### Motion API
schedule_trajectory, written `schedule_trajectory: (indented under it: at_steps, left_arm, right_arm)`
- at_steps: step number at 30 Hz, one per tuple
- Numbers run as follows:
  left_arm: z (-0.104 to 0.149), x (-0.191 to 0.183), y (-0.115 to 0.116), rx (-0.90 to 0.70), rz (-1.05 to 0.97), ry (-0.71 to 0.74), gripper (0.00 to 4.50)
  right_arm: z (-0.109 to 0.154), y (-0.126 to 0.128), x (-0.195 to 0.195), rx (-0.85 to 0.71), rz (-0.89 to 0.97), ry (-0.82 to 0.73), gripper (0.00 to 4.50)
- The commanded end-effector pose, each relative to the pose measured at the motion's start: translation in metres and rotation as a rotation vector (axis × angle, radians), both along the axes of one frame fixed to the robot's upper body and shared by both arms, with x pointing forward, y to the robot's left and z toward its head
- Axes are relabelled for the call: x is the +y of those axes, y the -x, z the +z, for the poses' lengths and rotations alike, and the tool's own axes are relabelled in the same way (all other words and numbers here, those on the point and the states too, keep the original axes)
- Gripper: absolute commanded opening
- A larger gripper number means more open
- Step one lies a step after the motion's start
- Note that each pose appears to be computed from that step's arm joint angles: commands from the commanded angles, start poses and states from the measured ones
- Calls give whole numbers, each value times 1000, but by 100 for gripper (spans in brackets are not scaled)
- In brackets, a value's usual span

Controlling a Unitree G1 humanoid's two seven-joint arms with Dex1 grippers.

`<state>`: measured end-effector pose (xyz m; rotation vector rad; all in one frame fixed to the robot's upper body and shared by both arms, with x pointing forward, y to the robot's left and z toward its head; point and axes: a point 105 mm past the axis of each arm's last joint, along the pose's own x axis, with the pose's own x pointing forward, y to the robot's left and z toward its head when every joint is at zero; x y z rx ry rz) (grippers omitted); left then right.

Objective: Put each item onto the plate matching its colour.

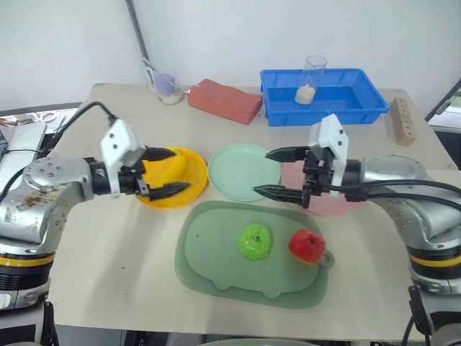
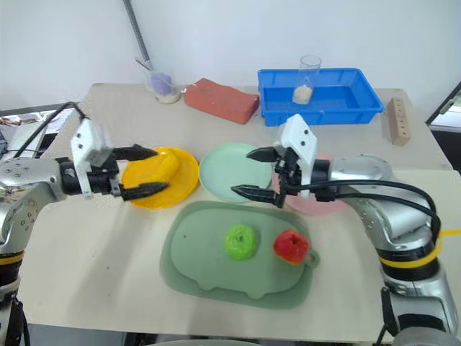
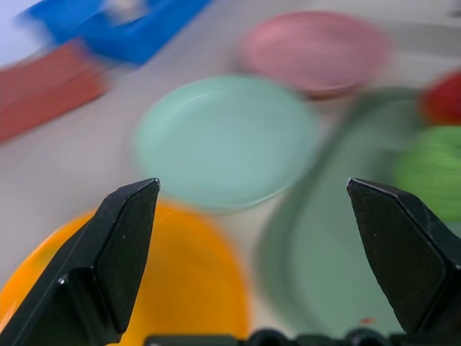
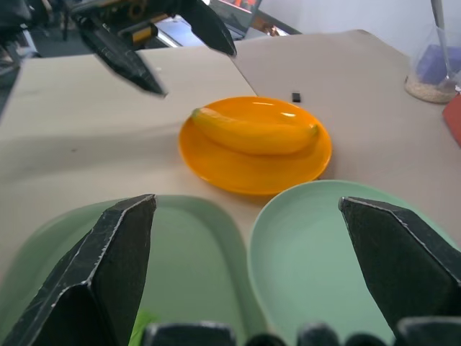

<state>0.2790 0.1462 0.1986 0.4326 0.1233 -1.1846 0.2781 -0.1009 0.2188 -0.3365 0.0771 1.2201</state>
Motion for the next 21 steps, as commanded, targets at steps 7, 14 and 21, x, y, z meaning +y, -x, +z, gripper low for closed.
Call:
schedule_trajectory:
  at_steps: [7,14,21]
  left_arm:
    - [-43,-58,38,-7,-451,-86,443]
    - [-77,-78,23,-17,-513,-122,443]
    - [-91,-97,6,-83,-492,-101,443]
  right_arm:
    - [7,50,-15,29,78,81,450]
    - [1,65,-13,54,71,111,450]
    - [-6,66,-17,66,34,138,450]
